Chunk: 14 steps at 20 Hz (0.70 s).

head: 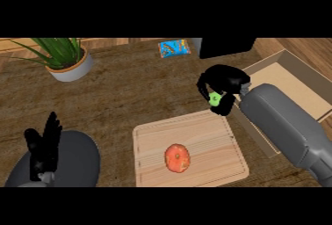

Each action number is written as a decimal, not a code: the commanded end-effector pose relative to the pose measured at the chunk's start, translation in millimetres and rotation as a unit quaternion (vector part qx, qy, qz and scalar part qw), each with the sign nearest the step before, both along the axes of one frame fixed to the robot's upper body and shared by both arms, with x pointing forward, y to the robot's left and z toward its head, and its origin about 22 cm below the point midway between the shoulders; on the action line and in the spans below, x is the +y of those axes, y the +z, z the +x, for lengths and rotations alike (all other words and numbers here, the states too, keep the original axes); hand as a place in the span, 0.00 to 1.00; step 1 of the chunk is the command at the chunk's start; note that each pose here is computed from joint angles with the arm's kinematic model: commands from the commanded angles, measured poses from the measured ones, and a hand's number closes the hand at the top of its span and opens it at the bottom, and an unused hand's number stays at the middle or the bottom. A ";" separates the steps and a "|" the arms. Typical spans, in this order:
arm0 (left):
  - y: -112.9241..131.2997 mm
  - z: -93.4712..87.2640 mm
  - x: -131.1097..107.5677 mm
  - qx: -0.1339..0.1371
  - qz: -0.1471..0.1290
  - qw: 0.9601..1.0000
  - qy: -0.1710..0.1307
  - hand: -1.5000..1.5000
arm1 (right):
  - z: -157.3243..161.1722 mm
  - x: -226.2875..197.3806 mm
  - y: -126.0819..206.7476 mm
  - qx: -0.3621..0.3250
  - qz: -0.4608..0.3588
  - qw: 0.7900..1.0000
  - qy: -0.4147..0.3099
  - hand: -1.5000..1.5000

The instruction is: Pick the eggplant from the cutting board and place it in the cardboard box

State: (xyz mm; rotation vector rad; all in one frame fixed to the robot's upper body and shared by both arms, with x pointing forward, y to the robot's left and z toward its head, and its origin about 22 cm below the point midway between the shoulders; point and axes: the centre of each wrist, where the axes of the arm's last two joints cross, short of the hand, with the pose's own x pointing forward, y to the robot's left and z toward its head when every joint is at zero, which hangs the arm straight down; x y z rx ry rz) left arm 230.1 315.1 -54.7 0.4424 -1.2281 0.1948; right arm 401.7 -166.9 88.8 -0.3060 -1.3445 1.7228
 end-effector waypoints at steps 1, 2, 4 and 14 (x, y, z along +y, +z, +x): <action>-4.7 -13.7 12.6 0.009 0.006 1.000 0.024 0.50 | -6.4 -49.2 30.6 -0.065 0.064 0.995 0.049 1.00; -5.7 -13.3 11.2 0.004 0.000 0.999 0.034 0.50 | -6.4 -72.5 41.9 -0.077 0.078 0.993 0.042 1.00; -5.0 -15.8 17.2 0.001 0.007 0.999 0.041 0.50 | -13.1 -101.4 58.2 -0.106 0.109 0.987 0.055 1.00; 5.7 -19.1 13.8 -0.031 0.004 0.999 0.023 0.50 | -85.8 -280.0 151.0 -0.211 0.156 0.964 0.043 1.00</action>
